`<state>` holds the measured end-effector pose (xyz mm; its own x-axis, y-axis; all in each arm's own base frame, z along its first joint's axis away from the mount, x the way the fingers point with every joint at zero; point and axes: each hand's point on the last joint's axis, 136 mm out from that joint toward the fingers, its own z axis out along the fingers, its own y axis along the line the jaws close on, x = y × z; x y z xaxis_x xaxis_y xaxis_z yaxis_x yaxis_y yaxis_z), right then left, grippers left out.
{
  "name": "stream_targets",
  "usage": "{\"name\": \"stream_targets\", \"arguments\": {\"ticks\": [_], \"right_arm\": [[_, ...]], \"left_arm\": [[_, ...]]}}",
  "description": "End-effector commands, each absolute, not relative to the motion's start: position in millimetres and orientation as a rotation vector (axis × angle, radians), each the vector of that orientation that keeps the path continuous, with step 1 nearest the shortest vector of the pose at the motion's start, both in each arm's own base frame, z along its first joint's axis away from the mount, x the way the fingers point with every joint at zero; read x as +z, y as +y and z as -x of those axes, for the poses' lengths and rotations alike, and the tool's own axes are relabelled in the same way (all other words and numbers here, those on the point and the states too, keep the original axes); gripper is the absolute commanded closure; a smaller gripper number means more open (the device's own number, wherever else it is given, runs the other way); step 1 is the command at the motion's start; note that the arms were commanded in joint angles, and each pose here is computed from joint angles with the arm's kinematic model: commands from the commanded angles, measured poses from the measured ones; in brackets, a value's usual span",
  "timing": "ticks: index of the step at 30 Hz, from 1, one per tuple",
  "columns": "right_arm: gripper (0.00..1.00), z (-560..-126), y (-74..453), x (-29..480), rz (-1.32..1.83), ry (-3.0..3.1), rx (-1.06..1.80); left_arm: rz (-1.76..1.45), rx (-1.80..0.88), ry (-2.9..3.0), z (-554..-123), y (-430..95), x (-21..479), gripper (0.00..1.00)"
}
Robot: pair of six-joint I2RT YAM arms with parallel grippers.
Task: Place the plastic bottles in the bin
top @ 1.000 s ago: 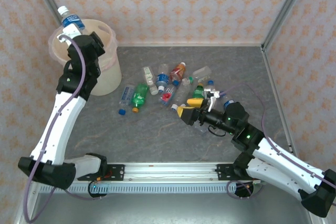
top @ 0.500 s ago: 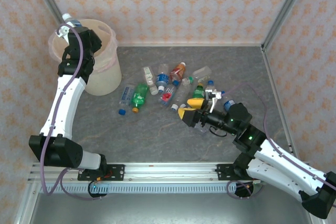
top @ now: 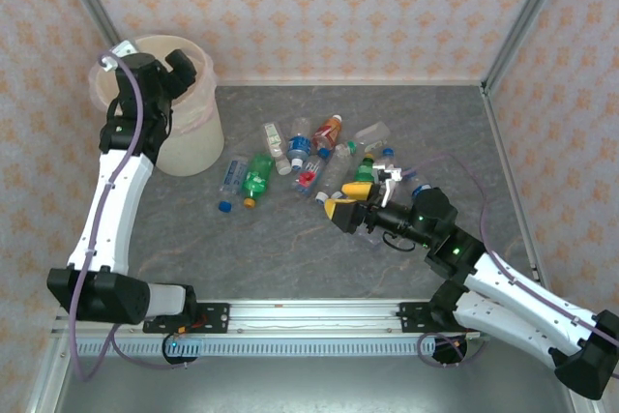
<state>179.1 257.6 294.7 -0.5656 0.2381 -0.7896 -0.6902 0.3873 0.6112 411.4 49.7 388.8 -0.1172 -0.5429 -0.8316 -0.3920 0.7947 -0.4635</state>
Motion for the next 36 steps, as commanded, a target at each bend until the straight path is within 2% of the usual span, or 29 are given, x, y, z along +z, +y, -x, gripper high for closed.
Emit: {"name": "stream_targets", "arguments": {"ticks": [1,8,16,29,36], "right_arm": [[0.0,-175,261,316,0.424,1.678,1.352],[0.0,-179,264,312,0.416,1.69,1.362],[0.0,-182,268,307,0.401,1.709,1.367],[0.0,-188,277,296,0.399,1.746,1.37],[0.0,-189,280,291,0.394,1.768,1.37]], "left_arm": [[0.689,-0.262,1.721,-404,27,394,0.01],[0.637,-0.257,1.748,-377,-12,374,0.01],[0.608,-0.309,1.823,-342,-51,325,0.01],[0.579,-0.2,2.057,-306,-57,182,0.01],[0.534,-0.194,2.109,-305,-59,139,0.02]]}}
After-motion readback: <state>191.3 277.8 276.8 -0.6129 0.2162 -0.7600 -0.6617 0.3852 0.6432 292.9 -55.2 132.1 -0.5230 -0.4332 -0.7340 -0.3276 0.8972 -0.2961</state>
